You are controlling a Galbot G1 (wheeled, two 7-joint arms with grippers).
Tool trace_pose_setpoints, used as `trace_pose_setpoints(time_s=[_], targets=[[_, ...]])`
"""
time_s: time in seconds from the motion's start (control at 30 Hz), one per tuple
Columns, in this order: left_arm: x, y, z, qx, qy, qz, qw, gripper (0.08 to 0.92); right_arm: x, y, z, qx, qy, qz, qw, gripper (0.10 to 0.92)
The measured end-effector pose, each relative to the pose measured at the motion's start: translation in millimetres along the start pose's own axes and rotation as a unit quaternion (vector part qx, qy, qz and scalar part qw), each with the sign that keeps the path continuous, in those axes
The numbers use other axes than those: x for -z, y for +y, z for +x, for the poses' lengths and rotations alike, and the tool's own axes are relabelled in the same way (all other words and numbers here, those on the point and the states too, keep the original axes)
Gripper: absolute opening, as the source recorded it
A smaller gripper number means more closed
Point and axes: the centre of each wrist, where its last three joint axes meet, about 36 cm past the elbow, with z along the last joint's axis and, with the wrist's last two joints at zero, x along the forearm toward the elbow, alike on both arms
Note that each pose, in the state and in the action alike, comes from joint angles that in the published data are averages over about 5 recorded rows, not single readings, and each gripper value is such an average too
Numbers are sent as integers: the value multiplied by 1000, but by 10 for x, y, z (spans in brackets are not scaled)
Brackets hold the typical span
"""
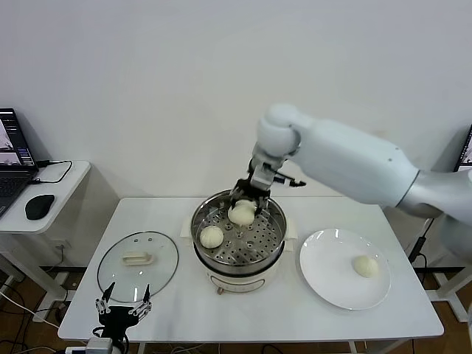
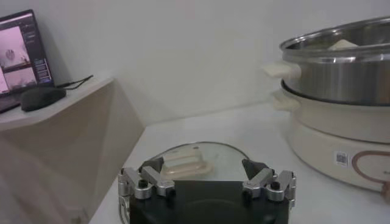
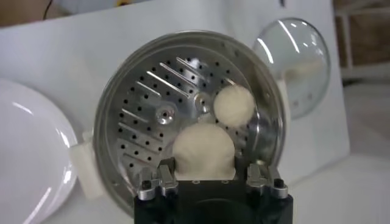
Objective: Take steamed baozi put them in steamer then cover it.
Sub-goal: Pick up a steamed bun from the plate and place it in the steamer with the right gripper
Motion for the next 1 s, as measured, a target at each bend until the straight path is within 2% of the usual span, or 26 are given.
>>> trace_pose_setpoints(time_s=[0.43,1.0], targets=[[-6,-15,-15,0,0,4,1000,823,315,-69,-469,37,12,81,996,602],[-15,-48,-23,-3,0,7,1000,823,560,-70,-641,52,2,114,992,607]])
